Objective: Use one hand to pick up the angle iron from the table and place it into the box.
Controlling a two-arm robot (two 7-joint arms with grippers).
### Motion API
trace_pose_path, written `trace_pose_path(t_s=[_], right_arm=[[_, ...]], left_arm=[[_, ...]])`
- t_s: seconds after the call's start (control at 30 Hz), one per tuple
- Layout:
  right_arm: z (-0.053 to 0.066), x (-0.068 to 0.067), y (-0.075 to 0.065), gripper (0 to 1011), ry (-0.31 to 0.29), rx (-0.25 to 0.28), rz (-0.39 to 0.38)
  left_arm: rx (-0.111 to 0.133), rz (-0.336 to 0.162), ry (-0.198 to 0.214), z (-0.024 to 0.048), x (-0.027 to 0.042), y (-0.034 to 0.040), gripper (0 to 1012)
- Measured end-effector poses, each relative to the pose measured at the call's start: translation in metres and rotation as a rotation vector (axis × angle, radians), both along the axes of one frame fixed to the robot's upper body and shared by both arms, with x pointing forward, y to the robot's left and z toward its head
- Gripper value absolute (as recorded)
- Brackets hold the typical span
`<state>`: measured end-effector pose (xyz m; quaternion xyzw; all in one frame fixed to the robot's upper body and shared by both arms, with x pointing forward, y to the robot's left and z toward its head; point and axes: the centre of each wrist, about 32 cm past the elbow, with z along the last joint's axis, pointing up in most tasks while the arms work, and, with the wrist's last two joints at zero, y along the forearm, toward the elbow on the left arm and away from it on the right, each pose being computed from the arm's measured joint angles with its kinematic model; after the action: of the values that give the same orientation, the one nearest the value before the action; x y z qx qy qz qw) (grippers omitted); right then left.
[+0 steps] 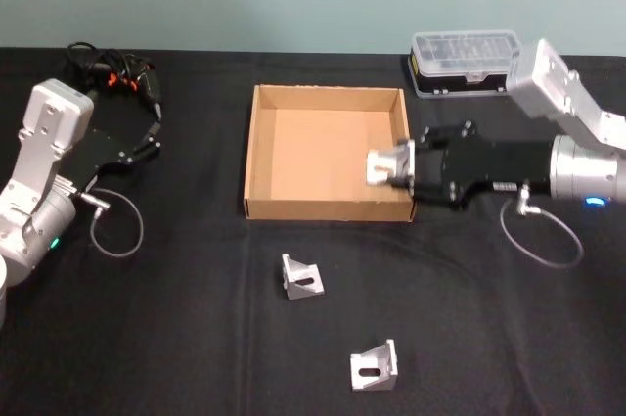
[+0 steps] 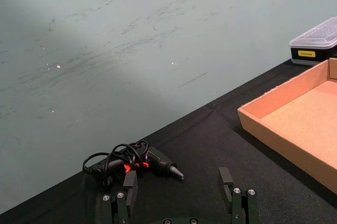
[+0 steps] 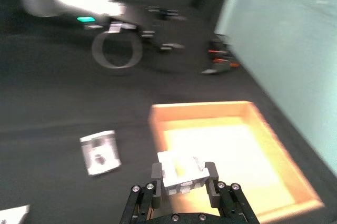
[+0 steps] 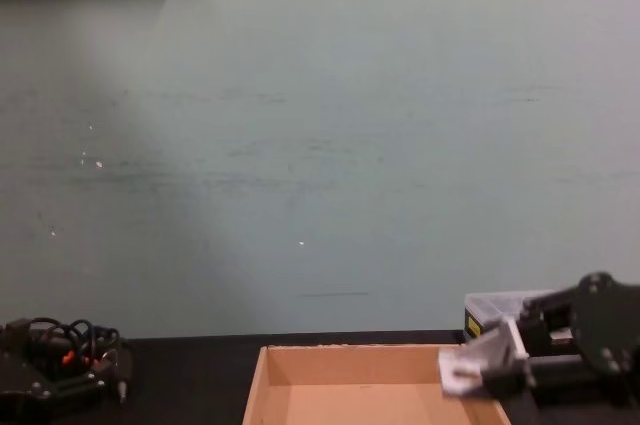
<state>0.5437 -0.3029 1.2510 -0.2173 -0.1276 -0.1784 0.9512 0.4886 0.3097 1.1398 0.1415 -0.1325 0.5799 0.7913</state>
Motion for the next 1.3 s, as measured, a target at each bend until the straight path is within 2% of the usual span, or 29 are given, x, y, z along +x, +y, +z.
trace_pose_path(t_s=[0.13, 0.17, 0.23, 0.27, 0.33, 0.43, 0.47, 0.67, 0.87, 1.13, 1.3], right_arm=[[-0.002, 0.006, 0.0, 491, -0.024, 0.022, -0.117], [-0.003, 0.01, 0.002, 490, -0.036, 0.027, -0.166], [-0.005, 0.015, 0.003, 491, -0.046, 0.035, -0.211], [-0.006, 0.021, 0.006, 491, -0.052, 0.041, -0.246], [-0.007, 0.027, 0.008, 490, -0.054, 0.043, -0.274], [-0.009, 0.045, 0.016, 490, -0.051, 0.039, -0.317], [-0.009, 0.045, 0.016, 490, -0.051, 0.039, -0.317], [-0.016, 0.075, 0.033, 490, -0.015, 0.007, -0.345], [-0.021, 0.094, 0.048, 490, 0.026, -0.016, -0.336], [-0.023, 0.103, 0.063, 490, 0.053, -0.04, -0.303], [-0.024, 0.106, 0.067, 490, 0.069, -0.059, -0.302]], left_arm=[[0.0, 0.0, 0.0, 0.0, 0.0, 0.0, 1000], [0.0, 0.0, 0.0, 0.0, 0.0, 0.0, 1000], [0.0, 0.0, 0.0, 0.0, 0.0, 0.0, 1000], [0.0, 0.0, 0.0, 0.0, 0.0, 0.0, 1000], [0.0, 0.0, 0.0, 0.0, 0.0, 0.0, 1000], [0.0, 0.0, 0.0, 0.0, 0.0, 0.0, 1000], [0.0, 0.0, 0.0, 0.0, 0.0, 0.0, 1000], [0.0, 0.0, 0.0, 0.0, 0.0, 0.0, 1000], [0.0, 0.0, 0.0, 0.0, 0.0, 0.0, 1000], [0.0, 0.0, 0.0, 0.0, 0.0, 0.0, 1000], [0.0, 0.0, 0.0, 0.0, 0.0, 0.0, 1000]])
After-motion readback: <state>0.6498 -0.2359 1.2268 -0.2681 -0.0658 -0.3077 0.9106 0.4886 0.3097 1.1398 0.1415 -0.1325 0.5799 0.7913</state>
